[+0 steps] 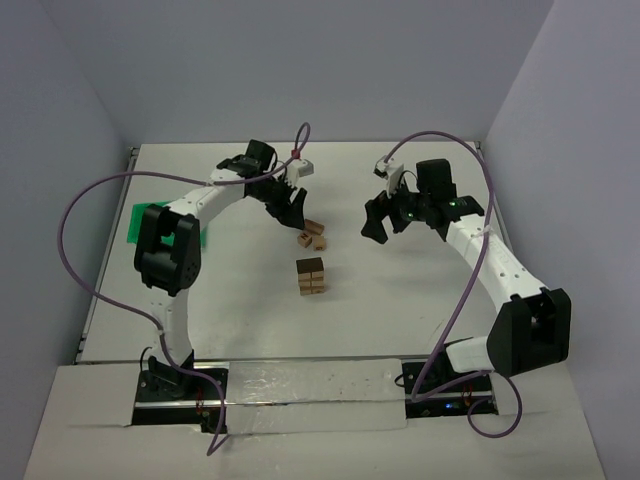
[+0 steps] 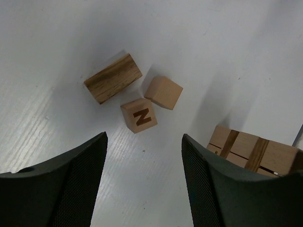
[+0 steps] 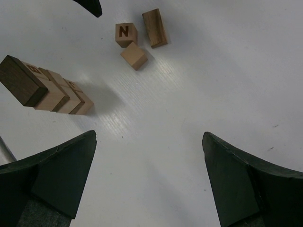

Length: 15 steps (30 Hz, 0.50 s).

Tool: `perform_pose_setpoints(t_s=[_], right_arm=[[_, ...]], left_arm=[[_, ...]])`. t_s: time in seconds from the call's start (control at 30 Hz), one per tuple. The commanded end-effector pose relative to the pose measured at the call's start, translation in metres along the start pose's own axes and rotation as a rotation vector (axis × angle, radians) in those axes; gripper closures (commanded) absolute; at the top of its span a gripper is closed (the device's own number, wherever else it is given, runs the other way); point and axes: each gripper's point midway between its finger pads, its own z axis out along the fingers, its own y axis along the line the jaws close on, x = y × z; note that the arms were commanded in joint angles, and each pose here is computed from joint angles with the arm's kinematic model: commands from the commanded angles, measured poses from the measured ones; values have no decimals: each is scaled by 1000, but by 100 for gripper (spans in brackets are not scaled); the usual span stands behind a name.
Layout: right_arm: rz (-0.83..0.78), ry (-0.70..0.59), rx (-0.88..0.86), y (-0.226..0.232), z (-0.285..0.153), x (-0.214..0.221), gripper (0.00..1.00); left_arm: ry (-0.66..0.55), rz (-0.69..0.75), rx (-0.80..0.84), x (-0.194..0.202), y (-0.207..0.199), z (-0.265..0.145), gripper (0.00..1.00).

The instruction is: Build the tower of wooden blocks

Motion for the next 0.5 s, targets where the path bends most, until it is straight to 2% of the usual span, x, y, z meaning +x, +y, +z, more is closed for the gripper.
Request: perform_pose_setpoints(t_s=[0.0, 0.47], right_arm=[[-14, -10, 17, -6, -3, -6, 0], [3, 14, 23, -15, 4, -3, 0]], left_arm=[[12, 71, -25, 1, 3, 10, 30], [95, 80, -9, 23, -2, 34, 30]])
